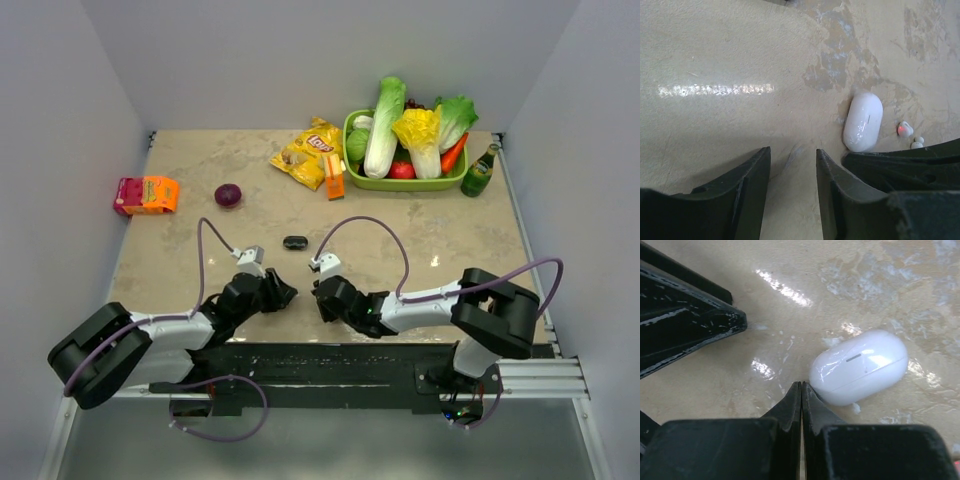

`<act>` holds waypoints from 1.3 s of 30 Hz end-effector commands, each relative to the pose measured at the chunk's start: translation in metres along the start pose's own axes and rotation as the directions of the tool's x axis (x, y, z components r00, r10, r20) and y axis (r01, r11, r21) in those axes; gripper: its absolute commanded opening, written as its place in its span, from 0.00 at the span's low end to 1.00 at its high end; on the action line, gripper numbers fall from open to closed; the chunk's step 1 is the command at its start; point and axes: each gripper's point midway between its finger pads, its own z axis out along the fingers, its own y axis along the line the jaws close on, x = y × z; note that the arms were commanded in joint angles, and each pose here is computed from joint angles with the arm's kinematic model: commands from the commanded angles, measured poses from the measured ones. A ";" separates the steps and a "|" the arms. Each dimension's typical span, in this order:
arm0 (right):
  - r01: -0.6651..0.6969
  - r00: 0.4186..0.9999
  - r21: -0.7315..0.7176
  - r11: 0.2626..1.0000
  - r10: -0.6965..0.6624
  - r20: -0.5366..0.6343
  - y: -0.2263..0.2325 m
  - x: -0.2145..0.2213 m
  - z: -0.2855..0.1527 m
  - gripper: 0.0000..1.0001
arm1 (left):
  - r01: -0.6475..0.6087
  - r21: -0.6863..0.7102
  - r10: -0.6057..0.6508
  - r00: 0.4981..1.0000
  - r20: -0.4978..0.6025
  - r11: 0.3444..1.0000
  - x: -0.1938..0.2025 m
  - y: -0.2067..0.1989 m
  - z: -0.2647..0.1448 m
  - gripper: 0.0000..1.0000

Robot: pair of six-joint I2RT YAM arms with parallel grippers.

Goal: Insert the wireless bluetooth earbuds into the charging case
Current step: Adjust the charging case at the center of the board.

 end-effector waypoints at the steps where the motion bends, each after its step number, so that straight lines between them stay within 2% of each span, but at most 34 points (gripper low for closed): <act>1: -0.028 0.999 0.085 0.996 0.026 0.033 -0.023 -0.007 -0.007 0.00 | -0.010 0.006 0.010 1.000 -0.021 1.000 0.005 0.000 0.002 0.48; 8: -0.043 0.998 0.146 0.988 0.037 0.044 -0.046 -0.008 -0.020 0.00 | -0.024 0.015 0.025 0.999 -0.042 1.000 0.009 -0.001 0.003 0.50; 12: -0.072 0.993 0.114 0.991 0.060 0.099 -0.045 -0.025 -0.041 0.00 | -0.055 0.034 0.056 0.998 -0.039 0.998 0.004 -0.009 0.007 0.52; 14: -0.111 0.981 0.086 0.990 0.095 0.170 -0.045 -0.047 -0.061 0.15 | -0.094 0.030 0.095 0.994 -0.050 0.995 0.003 -0.010 0.011 0.53; 16: -0.114 0.977 0.074 0.991 0.098 0.190 -0.047 -0.055 -0.075 0.32 | -0.121 0.028 0.122 0.991 -0.055 0.992 -0.003 -0.017 0.017 0.54; 19: -0.125 0.970 0.085 0.989 0.104 0.220 -0.052 -0.068 -0.093 0.37 | -0.154 0.029 0.155 0.985 -0.072 0.988 -0.007 -0.025 0.027 0.53; 22: -0.132 0.967 0.098 0.986 0.106 0.231 -0.056 -0.073 -0.101 0.34 | -0.154 0.055 0.159 0.983 -0.097 0.987 -0.003 -0.034 0.036 0.44; 23: -0.133 0.967 0.097 0.986 0.108 0.232 -0.057 -0.072 -0.102 0.33 | -0.157 0.069 0.165 0.979 -0.119 0.985 0.002 -0.037 0.039 0.37; 24: -0.134 0.967 0.099 0.986 0.108 0.231 -0.058 -0.072 -0.102 0.30 | -0.159 0.086 0.169 0.979 -0.118 0.984 0.003 -0.042 0.042 0.24; 27: -0.138 0.965 0.095 0.986 0.112 0.239 -0.058 -0.074 -0.106 0.27 | -0.171 0.101 0.185 0.971 -0.149 0.980 0.017 -0.053 0.048 0.03; 28: -0.141 0.963 0.095 0.985 0.115 0.245 -0.059 -0.076 -0.107 0.26 | -0.176 0.109 0.192 0.969 -0.158 0.978 0.022 -0.056 0.048 0.00; 39: -0.141 0.954 0.082 0.987 0.113 0.279 -0.062 -0.085 -0.123 0.25 | -0.173 0.158 0.202 0.960 -0.193 0.972 0.042 -0.085 0.065 0.00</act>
